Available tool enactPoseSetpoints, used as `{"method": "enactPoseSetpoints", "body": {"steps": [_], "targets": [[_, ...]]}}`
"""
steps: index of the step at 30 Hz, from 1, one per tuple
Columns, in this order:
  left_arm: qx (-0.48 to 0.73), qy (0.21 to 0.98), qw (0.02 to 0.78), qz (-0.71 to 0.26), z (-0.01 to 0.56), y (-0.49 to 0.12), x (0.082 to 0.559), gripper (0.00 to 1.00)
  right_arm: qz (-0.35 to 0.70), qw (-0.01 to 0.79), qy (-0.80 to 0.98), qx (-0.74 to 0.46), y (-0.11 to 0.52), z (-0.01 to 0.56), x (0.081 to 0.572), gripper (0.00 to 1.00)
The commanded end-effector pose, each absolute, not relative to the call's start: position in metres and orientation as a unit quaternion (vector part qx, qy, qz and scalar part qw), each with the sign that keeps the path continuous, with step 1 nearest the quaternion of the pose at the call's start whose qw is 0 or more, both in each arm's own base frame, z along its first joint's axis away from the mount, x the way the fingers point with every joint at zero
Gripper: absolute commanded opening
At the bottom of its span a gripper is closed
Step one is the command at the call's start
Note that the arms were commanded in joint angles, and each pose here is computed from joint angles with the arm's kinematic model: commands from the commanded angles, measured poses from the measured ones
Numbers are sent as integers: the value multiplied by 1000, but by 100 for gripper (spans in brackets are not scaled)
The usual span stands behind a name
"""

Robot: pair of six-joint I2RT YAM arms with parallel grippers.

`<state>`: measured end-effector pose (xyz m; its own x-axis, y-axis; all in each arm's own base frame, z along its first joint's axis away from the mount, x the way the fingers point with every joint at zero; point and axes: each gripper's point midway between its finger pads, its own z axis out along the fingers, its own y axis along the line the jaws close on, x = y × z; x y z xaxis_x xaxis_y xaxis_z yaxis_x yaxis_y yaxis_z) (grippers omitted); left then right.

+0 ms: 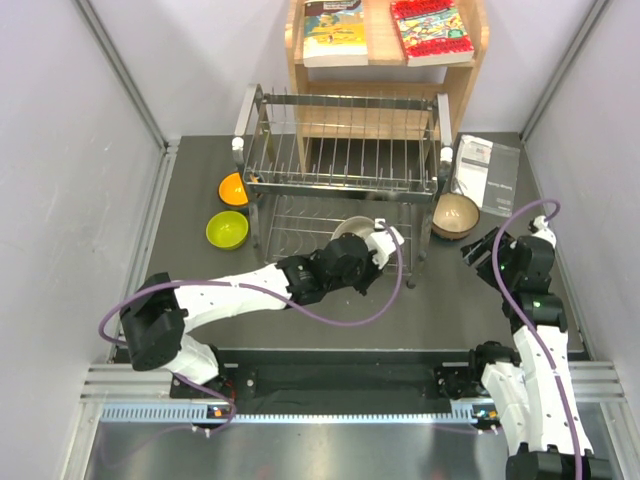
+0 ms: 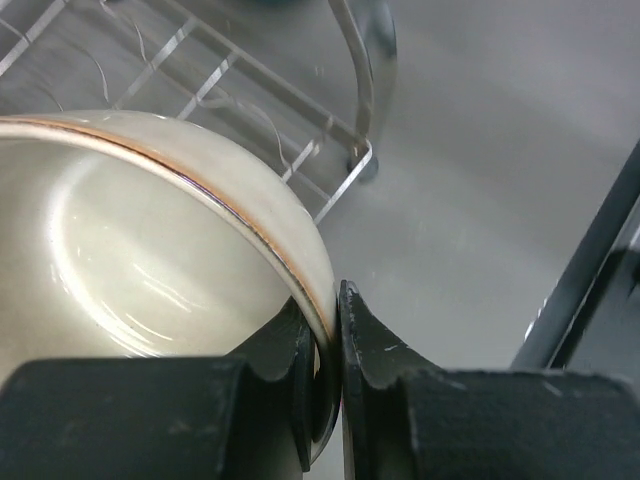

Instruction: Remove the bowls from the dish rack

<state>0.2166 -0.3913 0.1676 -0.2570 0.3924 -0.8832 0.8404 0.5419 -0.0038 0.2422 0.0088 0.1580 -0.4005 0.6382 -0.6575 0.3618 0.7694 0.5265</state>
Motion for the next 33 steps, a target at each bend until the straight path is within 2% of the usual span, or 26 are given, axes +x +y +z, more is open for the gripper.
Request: {"method": "enactPoseSetpoints", "body": {"steps": [1,14,28,33], "targets": [[432,728,473,-245,207,-398,211,0,153,476,812,301,6,180,245,72],[527,718,365,-271,153,-437,122,0,137,448,832,296,4,173,243,72],[604,678,310,-281,125,-495,76,0,119,470,824,295,-4,200,246,72],[623,665,292,-289,117,-520,64,0,97,498,807,304,-15,230,242,72]]}}
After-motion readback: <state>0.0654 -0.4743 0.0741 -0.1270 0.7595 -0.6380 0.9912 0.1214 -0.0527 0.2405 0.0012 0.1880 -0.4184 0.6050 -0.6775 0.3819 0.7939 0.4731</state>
